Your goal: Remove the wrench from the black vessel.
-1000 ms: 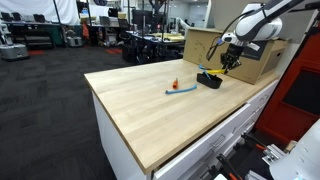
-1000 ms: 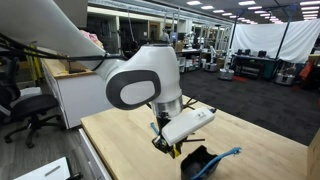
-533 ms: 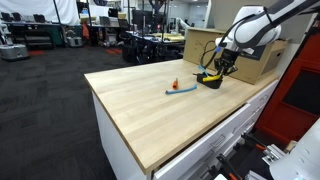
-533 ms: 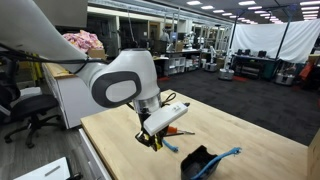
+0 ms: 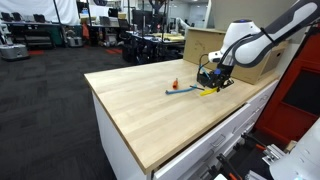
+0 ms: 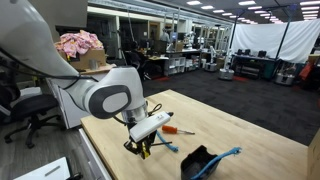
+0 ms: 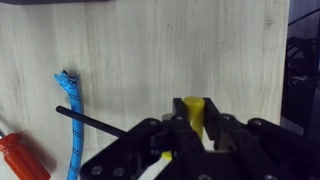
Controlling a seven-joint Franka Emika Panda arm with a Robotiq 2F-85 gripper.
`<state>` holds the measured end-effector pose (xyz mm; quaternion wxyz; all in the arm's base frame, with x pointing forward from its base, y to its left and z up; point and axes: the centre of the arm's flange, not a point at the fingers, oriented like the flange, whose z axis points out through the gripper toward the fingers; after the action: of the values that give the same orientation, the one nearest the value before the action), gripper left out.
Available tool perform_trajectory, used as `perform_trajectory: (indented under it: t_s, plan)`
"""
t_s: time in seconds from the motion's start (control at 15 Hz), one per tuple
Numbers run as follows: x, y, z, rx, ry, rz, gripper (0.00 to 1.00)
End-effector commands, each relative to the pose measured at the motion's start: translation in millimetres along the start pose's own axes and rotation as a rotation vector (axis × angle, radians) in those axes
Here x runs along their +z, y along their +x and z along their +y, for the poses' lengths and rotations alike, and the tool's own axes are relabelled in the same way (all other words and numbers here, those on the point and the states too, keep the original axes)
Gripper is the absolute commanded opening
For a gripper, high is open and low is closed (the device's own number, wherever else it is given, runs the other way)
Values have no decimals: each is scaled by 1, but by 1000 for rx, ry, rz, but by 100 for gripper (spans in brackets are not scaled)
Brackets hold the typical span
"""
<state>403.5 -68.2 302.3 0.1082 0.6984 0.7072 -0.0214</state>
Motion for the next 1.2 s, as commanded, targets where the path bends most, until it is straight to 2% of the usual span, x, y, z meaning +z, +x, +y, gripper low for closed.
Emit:
perform_trajectory:
  t_s: [0.0,0.13,0.27,0.73,0.87,1.13]
  plan:
    - [20,15,4,23,-27,-40,6]
    - [23,20,5,24,-33,-50,6]
    - [25,24,5,27,-31,-60,47]
    - [24,18,4,38,1,-68,96]
    - [12,11,4,57,18,-61,100]
    - [-12,-8,6,103,95,-43,100]
